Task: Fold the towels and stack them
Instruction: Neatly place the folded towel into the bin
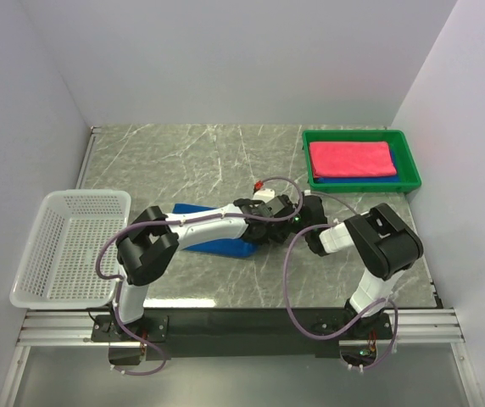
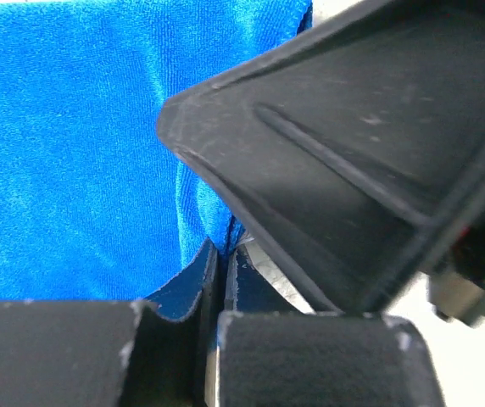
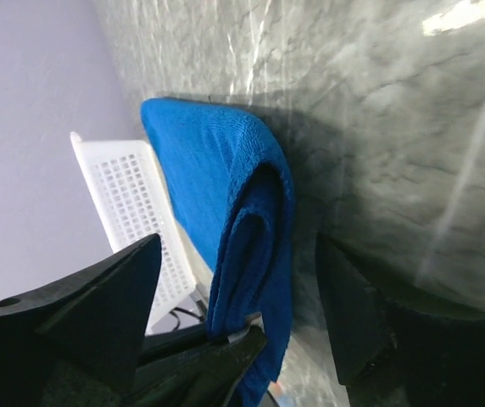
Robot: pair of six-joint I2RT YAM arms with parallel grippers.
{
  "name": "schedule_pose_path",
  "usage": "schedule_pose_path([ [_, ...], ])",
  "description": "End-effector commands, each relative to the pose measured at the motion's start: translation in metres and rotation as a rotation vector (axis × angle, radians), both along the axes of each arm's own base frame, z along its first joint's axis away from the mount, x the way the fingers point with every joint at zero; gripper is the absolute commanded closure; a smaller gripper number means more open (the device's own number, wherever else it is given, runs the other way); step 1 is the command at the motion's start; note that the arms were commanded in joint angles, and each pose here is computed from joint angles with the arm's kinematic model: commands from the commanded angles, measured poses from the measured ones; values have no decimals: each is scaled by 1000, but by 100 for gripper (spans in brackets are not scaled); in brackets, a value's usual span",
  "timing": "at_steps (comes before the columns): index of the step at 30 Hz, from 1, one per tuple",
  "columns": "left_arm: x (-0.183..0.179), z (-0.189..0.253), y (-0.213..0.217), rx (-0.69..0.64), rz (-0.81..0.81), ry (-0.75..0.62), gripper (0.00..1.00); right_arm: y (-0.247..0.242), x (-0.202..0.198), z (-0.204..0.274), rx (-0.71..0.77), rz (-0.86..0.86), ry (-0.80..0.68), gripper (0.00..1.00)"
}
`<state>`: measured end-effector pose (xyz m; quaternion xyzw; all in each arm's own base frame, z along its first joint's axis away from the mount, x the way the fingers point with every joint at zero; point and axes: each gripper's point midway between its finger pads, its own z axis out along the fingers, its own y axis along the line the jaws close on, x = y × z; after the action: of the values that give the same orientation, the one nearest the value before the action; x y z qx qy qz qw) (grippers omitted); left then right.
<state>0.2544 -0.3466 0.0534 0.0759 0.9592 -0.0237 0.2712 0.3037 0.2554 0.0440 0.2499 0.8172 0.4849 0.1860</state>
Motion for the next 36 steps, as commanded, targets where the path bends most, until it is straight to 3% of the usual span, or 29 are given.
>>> schedule_pose_path([
  [1, 14, 38, -28, -132, -12, -70, 99, 24, -12, 1, 42, 69, 8, 21],
  [16, 14, 45, -38, -204, 18, -66, 97, 29, -15, -5, 66, 33, 48, 30],
  [21, 16, 43, -44, -209, 27, -57, 90, 28, -16, -6, 58, 33, 43, 53],
  [24, 18, 46, -47, -218, 30, -58, 78, 26, -14, -6, 25, 34, 31, 77],
  [26, 17, 49, -49, -229, 28, -56, 62, 25, -13, -4, 4, 36, 26, 91],
  [27, 17, 52, -50, -238, 27, -59, 49, 24, -12, -2, -7, 45, 8, 94],
  [31, 14, 62, -45, -255, 21, -61, 25, 10, 1, 5, -57, 49, -32, 100],
  [34, 12, 75, -34, -280, 22, -72, 12, -2, 3, -2, -167, 108, -24, 100],
  [36, 11, 84, -19, -303, 28, -71, 7, -14, 20, 7, -232, 131, -97, 100],
])
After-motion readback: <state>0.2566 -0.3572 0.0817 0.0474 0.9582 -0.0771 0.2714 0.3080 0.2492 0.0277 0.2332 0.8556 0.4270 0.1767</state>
